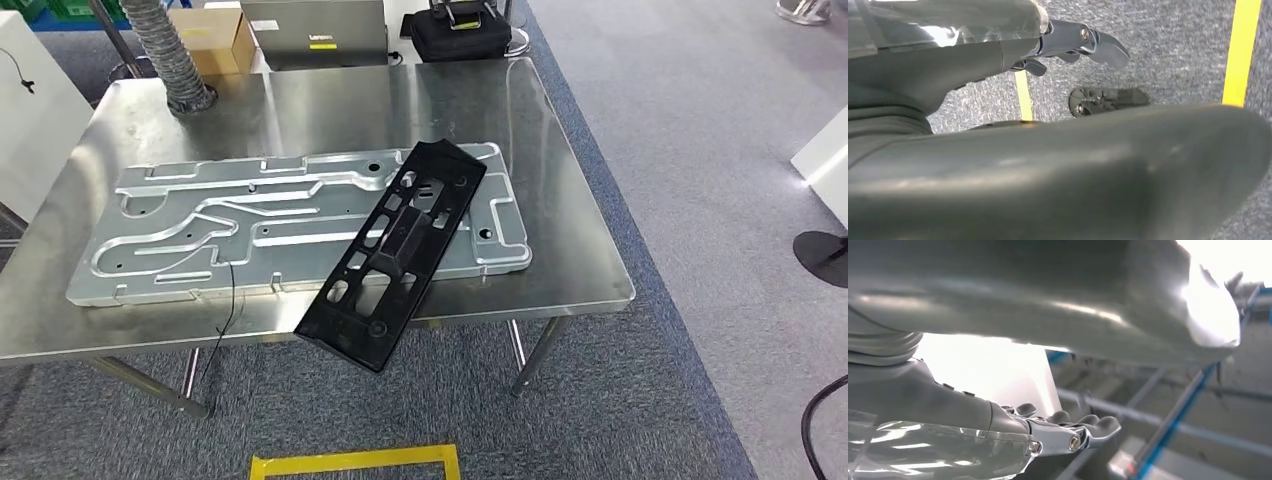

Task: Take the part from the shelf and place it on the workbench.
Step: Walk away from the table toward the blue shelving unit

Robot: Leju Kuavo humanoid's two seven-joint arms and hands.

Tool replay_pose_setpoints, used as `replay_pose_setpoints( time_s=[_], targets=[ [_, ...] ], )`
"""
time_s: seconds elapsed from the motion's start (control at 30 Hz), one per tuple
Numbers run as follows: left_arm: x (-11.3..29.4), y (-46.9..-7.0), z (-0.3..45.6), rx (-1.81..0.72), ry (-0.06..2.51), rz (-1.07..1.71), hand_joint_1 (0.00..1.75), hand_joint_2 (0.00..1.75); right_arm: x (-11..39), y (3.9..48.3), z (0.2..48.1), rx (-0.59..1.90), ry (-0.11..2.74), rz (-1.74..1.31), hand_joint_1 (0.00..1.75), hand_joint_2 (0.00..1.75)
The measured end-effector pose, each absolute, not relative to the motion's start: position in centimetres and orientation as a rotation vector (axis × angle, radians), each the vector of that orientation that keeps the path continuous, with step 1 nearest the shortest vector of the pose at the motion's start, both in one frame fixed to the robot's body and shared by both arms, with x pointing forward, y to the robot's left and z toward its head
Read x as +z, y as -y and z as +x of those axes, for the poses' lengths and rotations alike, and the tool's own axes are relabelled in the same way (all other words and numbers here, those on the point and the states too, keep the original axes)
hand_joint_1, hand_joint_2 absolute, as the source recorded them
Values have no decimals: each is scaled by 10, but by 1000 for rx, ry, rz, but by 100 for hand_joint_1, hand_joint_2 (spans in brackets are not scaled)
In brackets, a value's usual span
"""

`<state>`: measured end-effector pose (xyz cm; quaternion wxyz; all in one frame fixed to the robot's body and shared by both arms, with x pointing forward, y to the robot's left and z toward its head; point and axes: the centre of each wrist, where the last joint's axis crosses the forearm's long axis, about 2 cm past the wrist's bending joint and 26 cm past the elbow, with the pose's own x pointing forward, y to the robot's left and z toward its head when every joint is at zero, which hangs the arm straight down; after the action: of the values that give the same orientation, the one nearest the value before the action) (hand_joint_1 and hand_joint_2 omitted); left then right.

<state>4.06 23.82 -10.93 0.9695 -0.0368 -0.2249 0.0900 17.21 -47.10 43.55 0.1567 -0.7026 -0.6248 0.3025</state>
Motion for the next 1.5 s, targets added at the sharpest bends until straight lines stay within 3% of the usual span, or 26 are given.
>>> replay_pose_setpoints(
  time_s=[0.23,0.73,0.97,1.5],
  targets=[
    [-109,-238,41,194,446,-69,0,0,443,491,128,692,1661,-1792,0,0],
    [-109,-237,43,198,455,-67,0,0,429,597,111,173,1337,-1409,0,0],
    [-109,-236,43,199,455,-65,0,0,422,622,103,137,1237,-1434,0,0],
    [-109,-238,46,199,460,-60,0,0,421,631,99,123,1195,-1457,0,0]
  ],
)
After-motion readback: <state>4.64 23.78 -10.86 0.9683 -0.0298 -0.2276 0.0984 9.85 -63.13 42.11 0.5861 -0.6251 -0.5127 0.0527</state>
